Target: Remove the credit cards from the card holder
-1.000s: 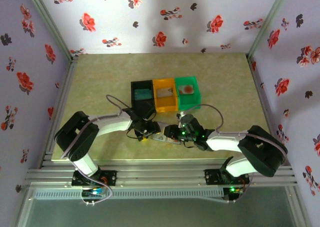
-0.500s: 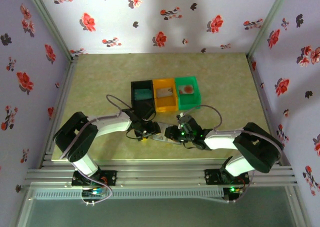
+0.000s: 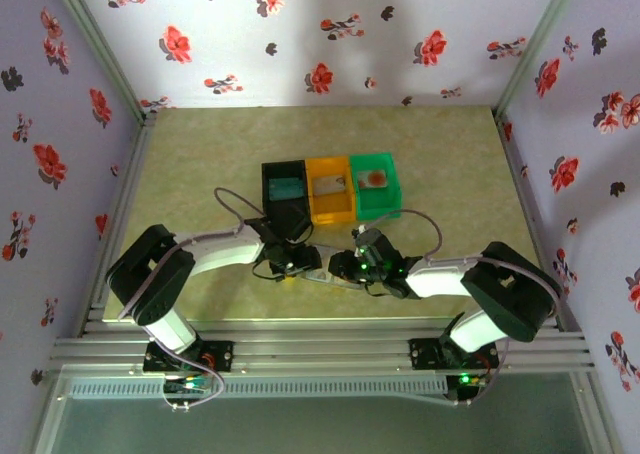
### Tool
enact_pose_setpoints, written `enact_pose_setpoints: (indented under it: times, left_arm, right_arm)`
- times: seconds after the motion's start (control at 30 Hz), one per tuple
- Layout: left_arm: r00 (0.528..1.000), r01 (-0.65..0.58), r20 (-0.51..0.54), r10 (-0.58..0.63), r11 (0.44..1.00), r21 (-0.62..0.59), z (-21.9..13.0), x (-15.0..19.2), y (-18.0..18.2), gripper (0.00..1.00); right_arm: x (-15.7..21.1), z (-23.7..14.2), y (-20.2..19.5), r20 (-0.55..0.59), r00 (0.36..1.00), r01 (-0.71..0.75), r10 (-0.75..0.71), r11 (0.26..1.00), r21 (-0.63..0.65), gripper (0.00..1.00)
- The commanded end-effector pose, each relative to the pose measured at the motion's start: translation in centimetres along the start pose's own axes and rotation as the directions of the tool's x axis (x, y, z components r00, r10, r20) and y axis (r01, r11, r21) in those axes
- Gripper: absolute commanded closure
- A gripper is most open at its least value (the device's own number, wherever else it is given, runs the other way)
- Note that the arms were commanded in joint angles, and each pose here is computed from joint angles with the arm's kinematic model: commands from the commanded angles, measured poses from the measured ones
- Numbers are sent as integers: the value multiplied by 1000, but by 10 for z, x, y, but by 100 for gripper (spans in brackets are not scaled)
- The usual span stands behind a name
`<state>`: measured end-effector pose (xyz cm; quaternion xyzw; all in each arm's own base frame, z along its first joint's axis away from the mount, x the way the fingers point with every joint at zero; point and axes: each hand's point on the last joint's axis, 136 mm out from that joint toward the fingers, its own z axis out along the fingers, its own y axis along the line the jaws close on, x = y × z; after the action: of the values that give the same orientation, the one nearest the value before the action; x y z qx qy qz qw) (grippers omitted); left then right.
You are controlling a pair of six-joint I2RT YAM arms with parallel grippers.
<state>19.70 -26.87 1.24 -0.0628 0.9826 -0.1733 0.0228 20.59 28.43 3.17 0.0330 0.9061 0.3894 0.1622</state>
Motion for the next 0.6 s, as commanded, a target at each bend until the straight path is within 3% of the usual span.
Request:
enact_pose_setpoints:
  times: [0.0,0.47,0.57]
  left_arm:
    - [996,-24,-91,-20,889,-458,7,35,122,32]
    - [999,-50,-21,47,815,-578,-37,9,134,34]
    - [999,-46,-3,54,827,-560,-39,6,131,34]
  right_arm:
    - [3,5,-16,-4,1000,-11,11,998,67,73]
    - [4,5,-17,-5,1000,-9,10,998,66,76]
    - [4,5,-17,-4,1000,-10,10,998,65,77]
